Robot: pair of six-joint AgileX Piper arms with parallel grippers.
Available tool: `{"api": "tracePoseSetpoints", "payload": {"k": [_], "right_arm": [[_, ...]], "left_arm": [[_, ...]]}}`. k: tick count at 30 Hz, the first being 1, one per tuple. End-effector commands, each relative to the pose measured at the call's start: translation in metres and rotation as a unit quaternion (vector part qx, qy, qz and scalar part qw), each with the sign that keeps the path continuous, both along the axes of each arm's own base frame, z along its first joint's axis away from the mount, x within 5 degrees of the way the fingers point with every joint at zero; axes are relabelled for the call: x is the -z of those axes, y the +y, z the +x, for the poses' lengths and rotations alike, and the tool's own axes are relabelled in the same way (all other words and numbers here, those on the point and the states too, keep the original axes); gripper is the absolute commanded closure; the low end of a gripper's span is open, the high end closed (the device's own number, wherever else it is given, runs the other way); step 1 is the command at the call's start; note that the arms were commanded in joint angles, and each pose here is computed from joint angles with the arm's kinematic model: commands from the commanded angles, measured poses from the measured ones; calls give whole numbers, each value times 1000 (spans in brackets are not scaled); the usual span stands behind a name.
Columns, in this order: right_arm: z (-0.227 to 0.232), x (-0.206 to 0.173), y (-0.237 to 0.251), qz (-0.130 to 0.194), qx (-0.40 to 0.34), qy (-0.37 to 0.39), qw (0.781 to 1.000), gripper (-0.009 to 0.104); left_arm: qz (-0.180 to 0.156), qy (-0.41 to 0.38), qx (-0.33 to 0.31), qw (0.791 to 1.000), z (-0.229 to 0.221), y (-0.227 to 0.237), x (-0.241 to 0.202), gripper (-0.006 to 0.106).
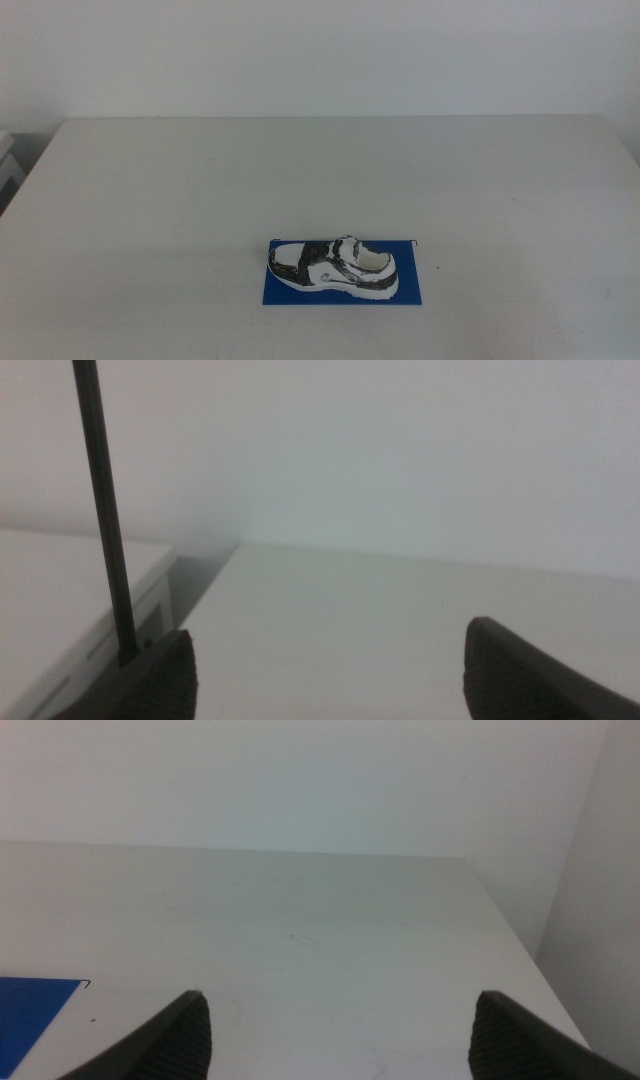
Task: Use one arm to grab the shoe from the table and place it on the mat.
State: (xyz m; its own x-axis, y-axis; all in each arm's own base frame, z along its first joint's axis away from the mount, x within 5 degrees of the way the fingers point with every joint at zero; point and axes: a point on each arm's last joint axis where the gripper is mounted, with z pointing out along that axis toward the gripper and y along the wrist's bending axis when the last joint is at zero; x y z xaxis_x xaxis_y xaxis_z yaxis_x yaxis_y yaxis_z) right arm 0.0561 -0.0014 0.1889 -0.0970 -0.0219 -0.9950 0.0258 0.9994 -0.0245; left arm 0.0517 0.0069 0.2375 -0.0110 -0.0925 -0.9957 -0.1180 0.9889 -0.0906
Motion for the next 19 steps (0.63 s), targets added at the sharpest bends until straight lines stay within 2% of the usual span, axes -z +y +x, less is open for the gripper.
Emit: {"api": "tracePoseSetpoints", "payload": {"k": [1, 7, 19], "right_arm": [[-2, -12, -1, -12, 4, -54, 998, 29], [-2, -12, -1, -12, 4, -54, 998, 29], [-2, -12, -1, -12, 4, -54, 998, 29]], "left_arm": [[-4, -33, 5, 999, 0, -1, 0, 11], [-12, 4, 6, 1000, 3, -1, 35, 11], [-15, 22, 5, 1000, 3, -1, 48, 11]]}}
